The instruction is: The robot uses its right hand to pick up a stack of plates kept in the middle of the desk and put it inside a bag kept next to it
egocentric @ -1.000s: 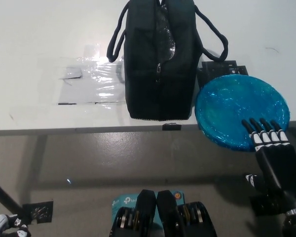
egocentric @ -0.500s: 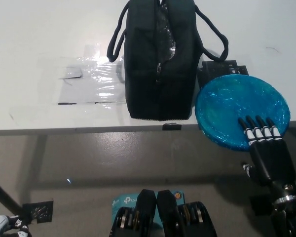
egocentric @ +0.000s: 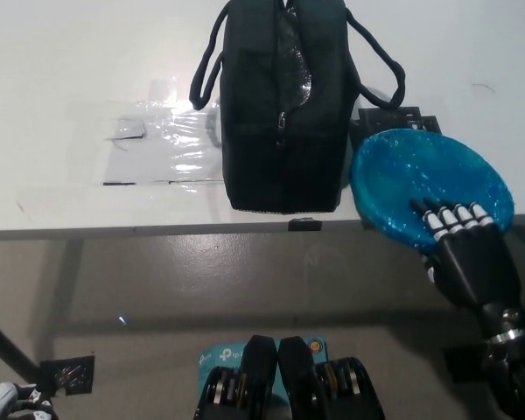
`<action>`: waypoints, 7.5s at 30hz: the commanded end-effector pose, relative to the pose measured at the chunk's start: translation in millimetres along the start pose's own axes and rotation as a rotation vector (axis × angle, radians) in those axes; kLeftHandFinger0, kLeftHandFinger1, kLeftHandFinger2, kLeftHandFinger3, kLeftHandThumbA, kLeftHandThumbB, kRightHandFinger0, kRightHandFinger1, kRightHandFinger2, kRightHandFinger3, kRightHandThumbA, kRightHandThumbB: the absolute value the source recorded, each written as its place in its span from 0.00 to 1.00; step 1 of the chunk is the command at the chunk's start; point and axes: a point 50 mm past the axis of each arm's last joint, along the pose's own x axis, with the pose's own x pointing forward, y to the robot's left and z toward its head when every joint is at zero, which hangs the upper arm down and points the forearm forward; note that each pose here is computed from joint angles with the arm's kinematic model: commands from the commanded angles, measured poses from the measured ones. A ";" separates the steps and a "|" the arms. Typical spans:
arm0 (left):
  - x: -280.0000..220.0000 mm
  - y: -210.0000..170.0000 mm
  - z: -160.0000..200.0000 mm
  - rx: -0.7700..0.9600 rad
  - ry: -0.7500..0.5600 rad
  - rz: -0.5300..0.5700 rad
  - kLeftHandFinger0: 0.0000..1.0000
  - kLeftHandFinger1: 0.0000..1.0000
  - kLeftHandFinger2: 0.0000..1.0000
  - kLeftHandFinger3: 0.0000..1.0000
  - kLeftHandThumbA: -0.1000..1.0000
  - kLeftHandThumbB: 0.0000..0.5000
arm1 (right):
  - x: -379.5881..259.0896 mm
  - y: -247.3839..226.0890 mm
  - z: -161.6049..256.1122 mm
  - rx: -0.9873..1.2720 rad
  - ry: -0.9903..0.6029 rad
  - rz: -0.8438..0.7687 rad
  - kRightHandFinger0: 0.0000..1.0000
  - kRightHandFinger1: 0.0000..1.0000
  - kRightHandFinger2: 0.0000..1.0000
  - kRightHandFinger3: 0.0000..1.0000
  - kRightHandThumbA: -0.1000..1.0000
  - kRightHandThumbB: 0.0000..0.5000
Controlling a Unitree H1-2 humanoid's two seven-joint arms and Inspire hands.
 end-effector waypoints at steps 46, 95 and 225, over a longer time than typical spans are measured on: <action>-12.5 6.4 -4.6 0.005 -0.001 0.050 0.87 0.88 0.94 0.92 0.15 0.00 | 122.1 -255.7 -3.1 1.604 0.127 -0.970 0.00 0.00 0.00 0.00 0.00 0.27; -13.5 7.3 3.0 0.014 -0.023 0.046 0.88 0.90 0.97 0.94 0.09 0.00 | 231.8 -239.8 100.4 1.203 -0.019 -0.566 0.00 0.00 0.00 0.00 0.00 0.49; -7.0 -4.2 -4.7 -0.025 0.032 -0.012 0.91 0.94 0.99 1.00 0.08 0.00 | 25.2 -164.4 21.9 0.635 0.163 -0.123 1.00 1.00 1.00 1.00 0.39 0.36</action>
